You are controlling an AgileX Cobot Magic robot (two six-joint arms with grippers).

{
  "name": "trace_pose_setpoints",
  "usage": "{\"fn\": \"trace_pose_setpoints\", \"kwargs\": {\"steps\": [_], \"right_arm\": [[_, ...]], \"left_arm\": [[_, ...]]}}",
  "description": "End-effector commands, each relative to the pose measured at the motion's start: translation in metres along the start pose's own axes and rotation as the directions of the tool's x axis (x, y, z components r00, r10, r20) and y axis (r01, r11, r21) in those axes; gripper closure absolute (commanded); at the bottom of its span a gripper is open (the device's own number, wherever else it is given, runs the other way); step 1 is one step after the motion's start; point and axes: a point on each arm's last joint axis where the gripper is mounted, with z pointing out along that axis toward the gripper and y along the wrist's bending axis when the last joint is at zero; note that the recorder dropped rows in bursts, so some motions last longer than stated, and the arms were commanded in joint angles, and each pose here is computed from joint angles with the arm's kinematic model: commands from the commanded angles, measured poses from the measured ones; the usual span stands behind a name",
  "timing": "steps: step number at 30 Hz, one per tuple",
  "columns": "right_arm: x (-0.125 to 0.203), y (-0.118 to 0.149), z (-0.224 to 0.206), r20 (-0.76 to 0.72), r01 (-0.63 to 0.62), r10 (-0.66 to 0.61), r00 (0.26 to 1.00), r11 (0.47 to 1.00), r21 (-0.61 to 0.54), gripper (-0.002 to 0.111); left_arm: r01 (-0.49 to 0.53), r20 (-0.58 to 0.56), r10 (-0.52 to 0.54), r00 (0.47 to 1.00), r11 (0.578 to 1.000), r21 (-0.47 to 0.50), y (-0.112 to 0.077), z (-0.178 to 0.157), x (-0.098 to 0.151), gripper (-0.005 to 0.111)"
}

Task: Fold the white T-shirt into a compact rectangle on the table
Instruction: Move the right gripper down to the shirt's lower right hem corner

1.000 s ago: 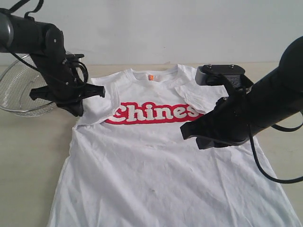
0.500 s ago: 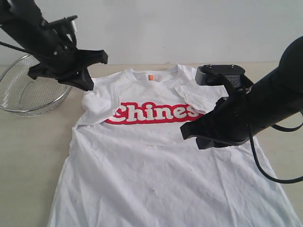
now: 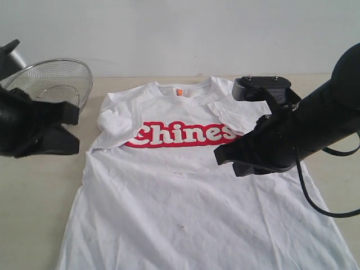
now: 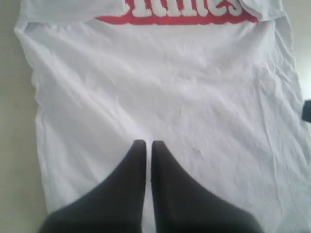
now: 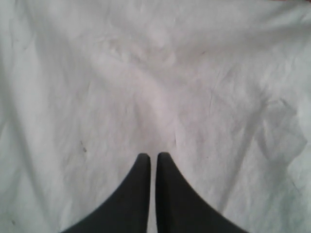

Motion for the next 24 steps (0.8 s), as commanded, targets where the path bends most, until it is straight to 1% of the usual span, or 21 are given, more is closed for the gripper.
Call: {"fn": "trace_pose_setpoints", "kwargs": {"steps": [1, 6, 12, 17, 20, 24], "right_arm": [[-0.004, 0.001, -0.004, 0.056, 0.011, -0.011, 0.998, 1.000, 0.009, 0.108], [-0.011, -0.001, -0.005, 0.128, 0.006, -0.010, 0.992, 1.000, 0.029, 0.108], [-0.011, -0.001, -0.005, 0.125, -0.006, 0.003, 0.992, 1.000, 0.025, 0.108], [-0.010, 0.000, -0.004, 0.108, 0.036, -0.039, 0.993, 0.999, 0.027, 0.108], [-0.008, -0.003, -0.005, 0.082, 0.038, -0.040, 0.996, 0.999, 0.025, 0.108], [-0.002, -0.017, -0.010, 0.003, -0.003, 0.003, 1.000, 1.000, 0.021, 0.108]], "left_arm": [[-0.004, 0.038, 0.002, 0.999, 0.998, 0.065, -0.001, -0.014, 0.029, 0.102], [-0.016, 0.057, 0.009, 0.998, 0.993, 0.115, -0.003, -0.023, 0.045, 0.102], [-0.046, 0.064, 0.038, 0.997, 0.990, 0.133, -0.005, -0.030, 0.051, 0.102], [-0.022, 0.068, 0.012, 0.998, 0.988, 0.154, -0.007, -0.031, 0.050, 0.102], [-0.047, 0.027, 0.043, 0.999, 0.984, 0.171, -0.009, -0.031, 0.055, 0.102], [-0.057, -0.032, 0.065, 0.997, 0.979, 0.195, -0.010, -0.031, 0.061, 0.102]]}}
